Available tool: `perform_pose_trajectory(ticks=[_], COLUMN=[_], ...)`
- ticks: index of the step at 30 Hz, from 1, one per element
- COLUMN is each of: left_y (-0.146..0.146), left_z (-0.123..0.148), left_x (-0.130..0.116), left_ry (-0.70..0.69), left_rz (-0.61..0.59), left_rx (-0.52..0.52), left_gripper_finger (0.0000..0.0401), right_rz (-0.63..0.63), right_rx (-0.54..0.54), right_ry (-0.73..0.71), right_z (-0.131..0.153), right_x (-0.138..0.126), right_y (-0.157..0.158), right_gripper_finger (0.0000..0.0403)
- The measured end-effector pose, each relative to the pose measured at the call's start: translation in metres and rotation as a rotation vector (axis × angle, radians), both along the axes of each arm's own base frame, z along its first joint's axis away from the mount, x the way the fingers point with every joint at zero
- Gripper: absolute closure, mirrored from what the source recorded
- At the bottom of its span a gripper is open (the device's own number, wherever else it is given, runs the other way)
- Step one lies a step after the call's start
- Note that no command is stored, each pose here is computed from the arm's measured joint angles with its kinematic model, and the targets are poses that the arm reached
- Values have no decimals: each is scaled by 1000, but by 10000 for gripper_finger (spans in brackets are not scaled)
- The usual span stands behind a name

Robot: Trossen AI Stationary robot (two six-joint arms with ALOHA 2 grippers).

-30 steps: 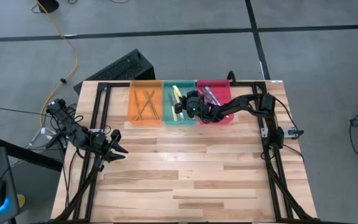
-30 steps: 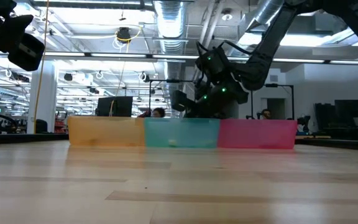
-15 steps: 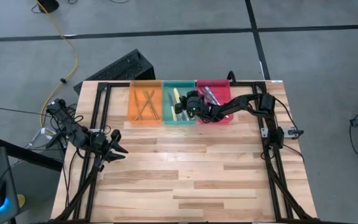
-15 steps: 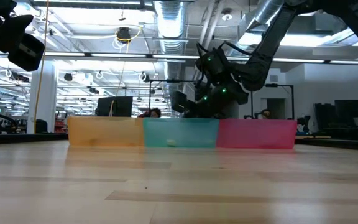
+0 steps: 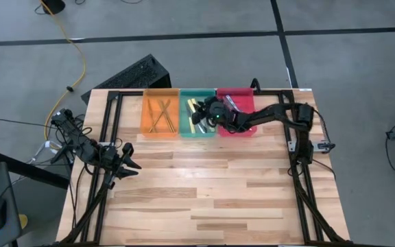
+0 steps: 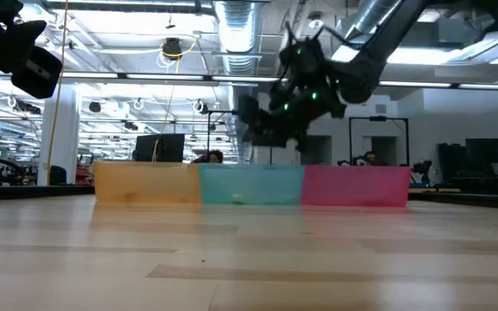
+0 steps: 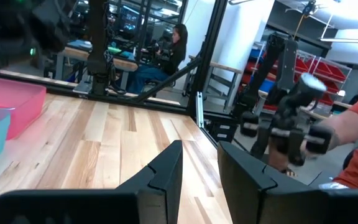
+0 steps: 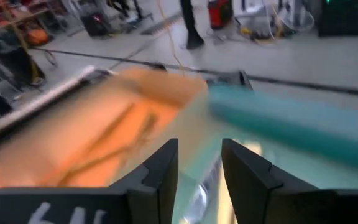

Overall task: Sort silverware by color (type)
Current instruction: Return to Home Position

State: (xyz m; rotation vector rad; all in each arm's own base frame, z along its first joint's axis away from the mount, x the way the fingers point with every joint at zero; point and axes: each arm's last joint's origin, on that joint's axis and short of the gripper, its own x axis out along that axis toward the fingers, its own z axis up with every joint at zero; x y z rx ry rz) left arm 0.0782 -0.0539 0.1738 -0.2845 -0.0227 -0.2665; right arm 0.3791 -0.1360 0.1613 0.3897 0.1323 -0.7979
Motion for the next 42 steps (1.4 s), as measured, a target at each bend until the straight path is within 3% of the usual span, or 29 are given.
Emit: perform_pose_trajectory(ticks=[6, 14, 20, 30, 35, 42], left_y=[0, 0, 0, 0, 0, 0], left_z=[0, 0, 0, 0, 0, 0], left_x=[0, 0, 0, 0, 0, 0], left_ry=[0, 0, 0, 0, 0, 0], left_rz=[0, 1, 1, 0, 0, 0], left_rx=[0, 0, 0, 0, 0, 0], left_gripper_finger=[312, 312, 312, 312, 312, 312], right_rz=[96, 128, 167, 305, 315, 442], right_rx=[-83, -108, -131, -203, -84, -124], right_ry=[-33, -99, -47, 184, 227, 256], right_z=[46, 109, 143, 163, 158, 160], right_x=[-9, -38, -65, -99, -109, -111], right_y=[5, 18, 37, 74, 85, 116], right_gripper_finger=[257, 258, 258, 258, 258, 258])
